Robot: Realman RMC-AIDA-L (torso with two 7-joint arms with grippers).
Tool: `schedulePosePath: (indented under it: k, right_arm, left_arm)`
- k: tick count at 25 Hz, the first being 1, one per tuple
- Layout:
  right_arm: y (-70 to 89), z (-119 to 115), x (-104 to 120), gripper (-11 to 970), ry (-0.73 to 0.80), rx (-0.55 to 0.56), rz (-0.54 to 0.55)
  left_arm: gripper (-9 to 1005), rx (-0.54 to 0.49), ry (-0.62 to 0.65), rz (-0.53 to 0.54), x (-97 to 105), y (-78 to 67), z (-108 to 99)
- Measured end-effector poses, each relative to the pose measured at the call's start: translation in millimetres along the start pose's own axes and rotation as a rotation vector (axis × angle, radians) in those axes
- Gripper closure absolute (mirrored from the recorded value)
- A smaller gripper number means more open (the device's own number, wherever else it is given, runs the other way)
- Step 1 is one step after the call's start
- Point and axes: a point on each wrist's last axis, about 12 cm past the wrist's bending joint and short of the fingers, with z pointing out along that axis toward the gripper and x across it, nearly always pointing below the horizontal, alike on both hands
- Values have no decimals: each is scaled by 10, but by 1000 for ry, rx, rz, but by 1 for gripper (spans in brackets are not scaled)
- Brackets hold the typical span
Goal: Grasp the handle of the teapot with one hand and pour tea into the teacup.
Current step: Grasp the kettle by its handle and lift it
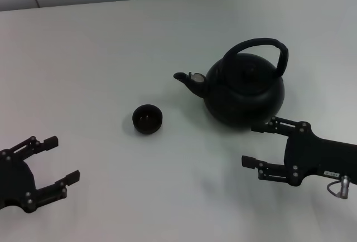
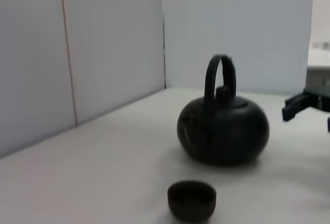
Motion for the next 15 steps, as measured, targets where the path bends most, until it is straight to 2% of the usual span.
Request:
schedulePosePath:
  k: [6,9,12,15]
  right_arm:
    - [21,5,2,214,-27,16,7]
    - [100,-13,21,214,-110,82,-15]
    - [221,-8,79,214,-221,234,-42]
    - [362,52,154,215,-322,488,-45]
  left_arm:
    - [188,-4,-5,0,-11,14,7]
    - [188,-4,-8,-4,-9,5,27]
    - [188,-5,-10,-7,-7,3,44]
    - [188,-5,-11,-9,-6,2,49]
